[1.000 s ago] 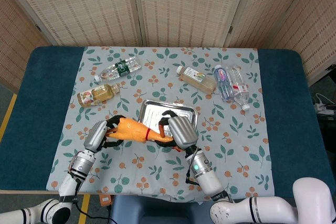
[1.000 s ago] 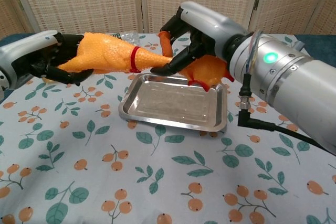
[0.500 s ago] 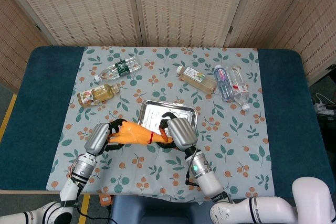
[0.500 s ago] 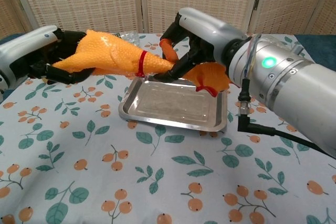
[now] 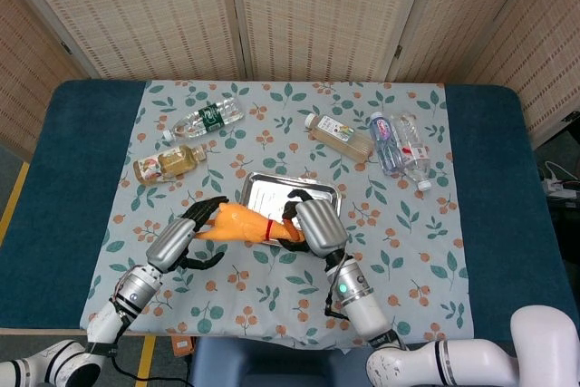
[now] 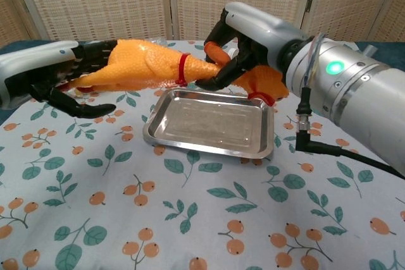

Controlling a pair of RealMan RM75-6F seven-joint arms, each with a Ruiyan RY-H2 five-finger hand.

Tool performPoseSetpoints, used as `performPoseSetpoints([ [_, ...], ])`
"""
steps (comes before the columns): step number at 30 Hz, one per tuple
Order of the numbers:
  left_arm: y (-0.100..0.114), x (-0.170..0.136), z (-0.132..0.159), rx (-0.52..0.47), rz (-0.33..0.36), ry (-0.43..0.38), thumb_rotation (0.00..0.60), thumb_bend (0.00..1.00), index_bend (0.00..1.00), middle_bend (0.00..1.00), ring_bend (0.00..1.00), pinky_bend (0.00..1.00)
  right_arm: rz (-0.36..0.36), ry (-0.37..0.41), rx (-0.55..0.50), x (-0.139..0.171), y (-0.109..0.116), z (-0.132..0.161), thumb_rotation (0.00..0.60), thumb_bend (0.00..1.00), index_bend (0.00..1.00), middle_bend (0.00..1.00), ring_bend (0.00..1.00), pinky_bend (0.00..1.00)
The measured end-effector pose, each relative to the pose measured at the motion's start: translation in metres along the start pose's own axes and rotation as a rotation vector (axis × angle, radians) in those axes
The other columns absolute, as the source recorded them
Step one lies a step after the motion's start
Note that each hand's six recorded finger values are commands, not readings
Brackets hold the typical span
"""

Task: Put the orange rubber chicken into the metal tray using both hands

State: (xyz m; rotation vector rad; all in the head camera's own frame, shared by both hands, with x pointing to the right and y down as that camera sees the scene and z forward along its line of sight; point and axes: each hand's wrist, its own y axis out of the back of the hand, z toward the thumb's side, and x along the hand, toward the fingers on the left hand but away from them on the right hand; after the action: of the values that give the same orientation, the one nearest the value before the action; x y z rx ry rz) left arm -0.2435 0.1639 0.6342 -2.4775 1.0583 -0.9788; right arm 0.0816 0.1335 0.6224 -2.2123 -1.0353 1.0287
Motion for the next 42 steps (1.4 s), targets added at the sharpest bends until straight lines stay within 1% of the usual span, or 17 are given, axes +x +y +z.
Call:
performPoseSetpoints([
  [9, 0.040, -0.006, -0.011, 0.026, 0.082, 0.005, 0.600, 0.33, 0.00, 0.00, 0.00, 0.00, -0.023, -0.043, 0.012, -0.002, 0.013, -0.021, 0.600, 0.30, 0.93, 0.58, 0.70, 0.98],
  [15, 0.059, -0.022, -0.021, 0.027, 0.102, 0.020, 0.600, 0.32, 0.00, 0.00, 0.00, 0.00, -0.034, -0.074, 0.034, -0.005, 0.013, -0.040, 0.600, 0.30, 0.93, 0.58, 0.70, 0.98],
  [17, 0.060, -0.028, -0.023, 0.031, 0.098, 0.019, 0.600, 0.32, 0.00, 0.00, 0.00, 0.00, -0.033, -0.087, 0.041, -0.007, 0.009, -0.048, 0.600, 0.30, 0.93, 0.58, 0.70, 0.98],
  [21, 0.055, -0.037, -0.028, 0.046, 0.070, 0.022, 0.600, 0.32, 0.00, 0.00, 0.00, 0.00, -0.025, -0.115, 0.053, -0.013, -0.004, -0.064, 0.600, 0.30, 0.93, 0.58, 0.70, 0.97],
  [25, 0.053, -0.037, -0.030, 0.047, 0.066, 0.027, 0.600, 0.33, 0.00, 0.00, 0.00, 0.00, -0.013, -0.144, 0.059, -0.019, -0.022, -0.081, 0.600, 0.30, 0.93, 0.58, 0.69, 0.95],
  [27, 0.052, -0.036, -0.032, 0.039, 0.067, 0.034, 0.600, 0.33, 0.00, 0.00, 0.00, 0.00, -0.012, -0.149, 0.057, -0.022, -0.030, -0.086, 0.600, 0.30, 0.92, 0.58, 0.68, 0.92],
  [28, 0.051, -0.036, -0.034, 0.035, 0.067, 0.038, 0.600, 0.33, 0.00, 0.00, 0.00, 0.00, -0.013, -0.150, 0.057, -0.023, -0.034, -0.088, 0.600, 0.30, 0.90, 0.58, 0.66, 0.89],
  [31, 0.050, -0.035, -0.038, 0.026, 0.067, 0.050, 0.600, 0.33, 0.00, 0.00, 0.00, 0.00, -0.011, -0.143, 0.064, -0.026, -0.045, -0.092, 0.600, 0.30, 0.80, 0.56, 0.59, 0.76],
  [33, 0.049, -0.034, -0.042, 0.023, 0.067, 0.058, 0.600, 0.33, 0.00, 0.00, 0.00, 0.00, -0.004, -0.129, 0.063, -0.027, -0.049, -0.091, 0.600, 0.30, 0.71, 0.49, 0.51, 0.66],
  [34, 0.049, -0.033, -0.043, 0.020, 0.066, 0.060, 0.600, 0.33, 0.00, 0.00, 0.00, 0.00, 0.006, -0.118, 0.063, -0.027, -0.052, -0.091, 0.600, 0.30, 0.65, 0.45, 0.46, 0.60],
  [36, 0.048, -0.032, -0.043, 0.014, 0.064, 0.062, 0.600, 0.33, 0.00, 0.00, 0.00, 0.00, 0.026, -0.107, 0.066, -0.026, -0.056, -0.091, 0.600, 0.30, 0.49, 0.34, 0.35, 0.50],
  [37, 0.048, -0.031, -0.043, 0.013, 0.063, 0.061, 0.600, 0.33, 0.00, 0.00, 0.00, 0.00, 0.042, -0.103, 0.075, -0.026, -0.057, -0.092, 0.600, 0.30, 0.39, 0.29, 0.29, 0.46],
  [39, 0.047, -0.031, -0.043, 0.011, 0.060, 0.061, 0.600, 0.33, 0.00, 0.00, 0.00, 0.00, 0.060, -0.101, 0.094, -0.025, -0.057, -0.095, 0.600, 0.30, 0.23, 0.20, 0.20, 0.40],
  [40, 0.047, -0.030, -0.043, 0.009, 0.058, 0.060, 0.600, 0.33, 0.00, 0.00, 0.00, 0.00, 0.067, -0.102, 0.109, -0.024, -0.056, -0.097, 0.600, 0.29, 0.18, 0.18, 0.18, 0.38],
  [42, 0.046, -0.029, -0.042, 0.004, 0.054, 0.059, 0.600, 0.33, 0.00, 0.00, 0.00, 0.00, 0.078, -0.108, 0.130, -0.023, -0.055, -0.099, 0.600, 0.28, 0.12, 0.14, 0.14, 0.35],
])
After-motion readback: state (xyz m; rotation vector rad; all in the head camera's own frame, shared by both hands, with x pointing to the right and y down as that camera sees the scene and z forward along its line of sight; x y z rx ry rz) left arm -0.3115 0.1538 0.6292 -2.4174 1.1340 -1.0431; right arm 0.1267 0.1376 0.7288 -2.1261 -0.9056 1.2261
